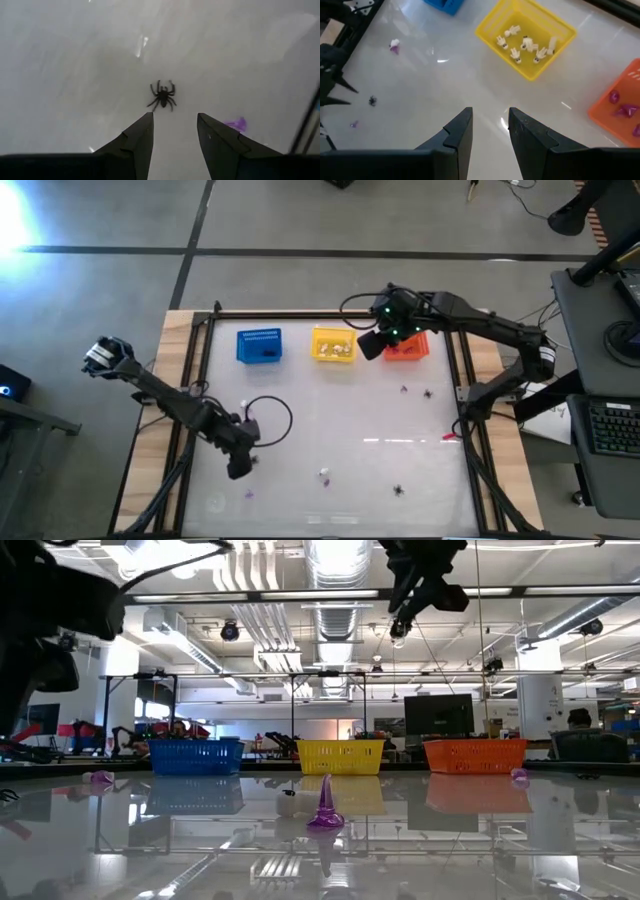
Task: Sort Halloween decoration
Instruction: Put the black spider toy into the blue bin
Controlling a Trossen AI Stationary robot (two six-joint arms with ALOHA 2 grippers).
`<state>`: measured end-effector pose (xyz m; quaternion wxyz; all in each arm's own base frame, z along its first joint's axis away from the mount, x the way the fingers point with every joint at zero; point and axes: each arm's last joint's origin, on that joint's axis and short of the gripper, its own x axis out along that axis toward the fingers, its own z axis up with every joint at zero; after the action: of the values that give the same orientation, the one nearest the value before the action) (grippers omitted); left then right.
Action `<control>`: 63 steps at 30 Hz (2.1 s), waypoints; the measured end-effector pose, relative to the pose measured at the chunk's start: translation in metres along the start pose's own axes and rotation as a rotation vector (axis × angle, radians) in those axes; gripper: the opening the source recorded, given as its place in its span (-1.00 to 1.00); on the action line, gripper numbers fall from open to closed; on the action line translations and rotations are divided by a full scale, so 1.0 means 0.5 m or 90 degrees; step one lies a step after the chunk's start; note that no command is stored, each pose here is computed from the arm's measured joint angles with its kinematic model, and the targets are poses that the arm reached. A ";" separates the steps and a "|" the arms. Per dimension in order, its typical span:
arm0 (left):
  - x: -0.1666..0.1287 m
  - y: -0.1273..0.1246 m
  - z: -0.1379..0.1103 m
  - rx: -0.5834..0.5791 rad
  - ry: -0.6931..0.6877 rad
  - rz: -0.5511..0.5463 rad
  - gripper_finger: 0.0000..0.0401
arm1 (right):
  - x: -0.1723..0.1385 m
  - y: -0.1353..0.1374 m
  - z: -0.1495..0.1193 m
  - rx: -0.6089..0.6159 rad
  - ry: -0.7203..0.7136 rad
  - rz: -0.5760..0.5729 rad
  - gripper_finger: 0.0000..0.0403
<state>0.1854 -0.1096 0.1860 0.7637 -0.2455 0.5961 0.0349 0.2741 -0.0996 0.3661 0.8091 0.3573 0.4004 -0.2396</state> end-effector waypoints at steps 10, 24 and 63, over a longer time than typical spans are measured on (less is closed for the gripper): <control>0.068 -0.008 0.010 0.025 0.034 0.044 -0.33 | 0.006 0.013 -0.008 -0.012 0.010 0.005 -0.43; 0.115 -0.005 0.012 0.002 0.058 0.080 -0.36 | 0.007 0.025 -0.018 -0.023 0.019 0.010 -0.45; -0.027 0.008 0.035 -0.011 -0.075 0.091 -1.00 | 0.015 0.026 -0.026 -0.046 0.023 -0.004 -0.49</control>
<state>0.1956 -0.0957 0.1999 0.7910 -0.2061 0.5656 0.1090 0.2810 -0.0820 0.3596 0.8136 0.3307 0.4241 -0.2208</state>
